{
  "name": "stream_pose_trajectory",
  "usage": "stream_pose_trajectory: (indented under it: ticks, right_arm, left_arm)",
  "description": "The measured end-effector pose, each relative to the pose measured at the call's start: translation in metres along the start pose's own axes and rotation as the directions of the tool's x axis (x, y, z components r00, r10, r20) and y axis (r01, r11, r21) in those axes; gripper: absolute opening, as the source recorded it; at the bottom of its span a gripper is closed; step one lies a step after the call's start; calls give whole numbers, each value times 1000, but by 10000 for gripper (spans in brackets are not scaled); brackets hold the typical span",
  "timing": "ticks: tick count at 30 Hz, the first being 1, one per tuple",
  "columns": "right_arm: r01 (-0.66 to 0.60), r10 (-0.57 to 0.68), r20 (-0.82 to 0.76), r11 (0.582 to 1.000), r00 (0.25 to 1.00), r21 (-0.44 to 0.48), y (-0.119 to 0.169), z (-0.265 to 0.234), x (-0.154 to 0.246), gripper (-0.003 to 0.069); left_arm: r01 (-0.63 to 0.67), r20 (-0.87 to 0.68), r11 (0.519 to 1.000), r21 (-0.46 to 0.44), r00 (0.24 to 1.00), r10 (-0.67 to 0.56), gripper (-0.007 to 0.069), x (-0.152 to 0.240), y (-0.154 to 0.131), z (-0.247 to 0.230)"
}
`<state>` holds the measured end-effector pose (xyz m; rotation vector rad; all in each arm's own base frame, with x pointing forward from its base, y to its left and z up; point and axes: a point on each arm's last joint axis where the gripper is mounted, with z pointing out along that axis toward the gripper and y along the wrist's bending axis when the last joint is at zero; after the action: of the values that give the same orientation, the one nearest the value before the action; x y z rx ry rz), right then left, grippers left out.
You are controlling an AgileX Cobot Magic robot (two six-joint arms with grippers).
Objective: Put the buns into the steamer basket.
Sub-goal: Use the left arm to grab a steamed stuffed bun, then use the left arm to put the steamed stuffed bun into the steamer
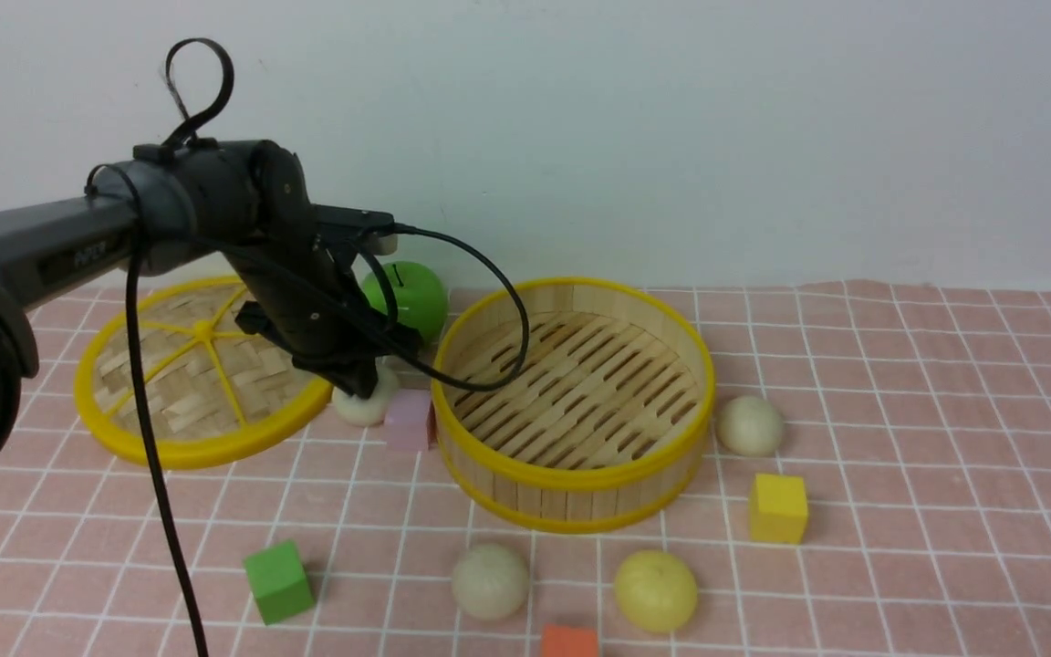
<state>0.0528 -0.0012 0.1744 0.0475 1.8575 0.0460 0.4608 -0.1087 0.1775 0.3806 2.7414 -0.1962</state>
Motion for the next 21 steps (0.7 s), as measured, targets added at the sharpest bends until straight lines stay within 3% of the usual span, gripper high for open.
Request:
stream_pose_trajectory:
  ticks: [14,20,21]
  right_arm:
    - [0,0,0,1000,1000,0,0,0,0,238]
    - [0,0,0,1000,1000,0,0,0,0,238]
    - [0,0,0,1000,1000,0,0,0,0,238]
  left_arm:
    - [-24,5,1000,13,1000,24,-13,1,-11,-86]
    - [-87,20,989,117,996,85,-13,5,-42,-116]
    - [-134,49,979,155,991,128,-13,4,-62,-119]
